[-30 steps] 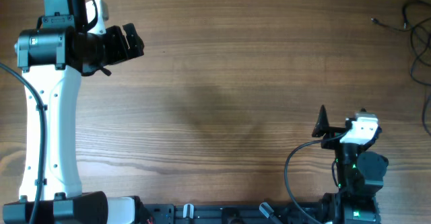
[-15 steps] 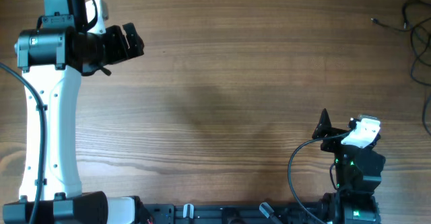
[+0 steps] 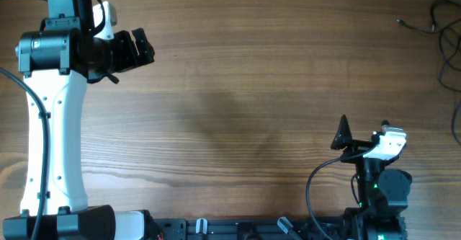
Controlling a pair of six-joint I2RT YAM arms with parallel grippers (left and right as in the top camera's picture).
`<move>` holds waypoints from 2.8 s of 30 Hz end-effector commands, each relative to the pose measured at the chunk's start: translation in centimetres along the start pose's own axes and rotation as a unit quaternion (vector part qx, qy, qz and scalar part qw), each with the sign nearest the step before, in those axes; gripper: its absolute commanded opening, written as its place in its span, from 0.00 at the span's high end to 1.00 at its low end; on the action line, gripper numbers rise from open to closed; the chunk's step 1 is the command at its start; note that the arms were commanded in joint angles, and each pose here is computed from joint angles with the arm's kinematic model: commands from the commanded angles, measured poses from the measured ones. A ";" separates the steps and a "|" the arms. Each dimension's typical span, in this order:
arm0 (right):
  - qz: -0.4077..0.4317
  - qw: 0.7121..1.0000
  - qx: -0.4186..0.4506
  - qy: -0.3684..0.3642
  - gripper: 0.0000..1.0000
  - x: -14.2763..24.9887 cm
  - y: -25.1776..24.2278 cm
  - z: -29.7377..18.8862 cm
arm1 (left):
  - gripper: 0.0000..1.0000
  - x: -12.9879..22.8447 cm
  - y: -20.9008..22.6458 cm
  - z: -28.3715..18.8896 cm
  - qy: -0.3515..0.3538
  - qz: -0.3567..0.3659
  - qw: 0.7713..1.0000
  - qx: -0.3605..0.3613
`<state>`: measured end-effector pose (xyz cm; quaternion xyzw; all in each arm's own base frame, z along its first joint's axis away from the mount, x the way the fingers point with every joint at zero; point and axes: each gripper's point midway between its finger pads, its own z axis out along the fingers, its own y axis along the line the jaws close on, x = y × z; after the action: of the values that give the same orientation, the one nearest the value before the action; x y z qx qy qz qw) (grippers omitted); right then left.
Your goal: Untangle cables
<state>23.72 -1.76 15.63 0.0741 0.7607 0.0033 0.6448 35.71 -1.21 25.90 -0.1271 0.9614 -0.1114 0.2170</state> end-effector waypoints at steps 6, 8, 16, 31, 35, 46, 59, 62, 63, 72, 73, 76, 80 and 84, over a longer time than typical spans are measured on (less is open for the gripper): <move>0.009 1.000 0.004 -0.009 0.00 -0.4 -0.1 -0.1 | 0.00 -0.2 -0.2 -0.5 -0.009 0.011 1.000 0.005; 0.009 1.000 0.004 -0.009 0.00 -0.4 -0.1 -0.1 | 0.00 -0.2 -0.2 -0.5 -0.009 0.011 1.000 0.004; 0.009 1.000 0.004 -0.009 0.00 -0.4 -0.1 -0.1 | 0.00 -0.2 -0.2 -0.5 -0.009 0.011 1.000 0.004; 0.009 1.000 0.004 -0.009 0.01 -0.4 -0.1 -0.1 | 0.00 0.9 -2.2 -3.0 -0.363 0.245 0.898 0.045; 0.009 1.000 0.004 -0.009 0.00 -0.4 -0.1 -0.1 | 0.00 7.3 0.4 0.1 -0.446 0.257 0.856 0.049; 0.009 1.000 0.004 -0.009 0.00 -0.4 -0.1 -0.1 | 0.00 13.9 4.0 5.8 -0.428 0.249 0.868 0.037; 0.009 1.000 0.004 -0.009 0.00 -0.4 -0.1 -0.1 | 0.00 13.4 8.9 5.6 -0.460 0.023 0.888 -0.001; 0.009 1.000 0.004 -0.009 0.01 -0.4 -0.1 -0.1 | 0.00 13.2 9.0 5.2 -0.468 0.014 0.884 0.000; 0.009 1.000 0.004 -0.009 0.00 -0.4 -0.1 -0.1 | 0.00 13.2 9.0 5.0 -0.472 0.012 0.881 0.001; 0.009 1.000 0.004 -0.009 0.00 -0.4 -0.1 -0.1 | 0.00 13.3 8.1 5.1 -0.468 0.119 0.875 -0.028; 0.009 1.000 0.004 -0.009 0.00 -0.4 -0.1 -0.1 | 0.00 13.4 8.0 5.1 -0.466 0.134 0.874 -0.030; 0.009 1.000 0.004 -0.009 0.00 -0.4 -0.1 -0.1 | 0.00 13.4 7.8 5.2 -0.464 0.143 0.874 -0.029; 0.009 1.000 0.004 -0.009 0.00 -0.4 -0.1 -0.1 | 0.00 13.5 7.8 5.2 -0.464 0.144 0.874 -0.027; 0.009 1.000 0.004 -0.009 0.00 -0.4 -0.1 -0.1 | 0.00 13.4 7.8 5.2 -0.464 0.143 0.874 -0.027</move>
<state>23.69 -1.72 15.70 0.0736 0.7594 0.0040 0.6464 24.78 1.41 14.17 -0.0415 0.7620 0.0145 0.6461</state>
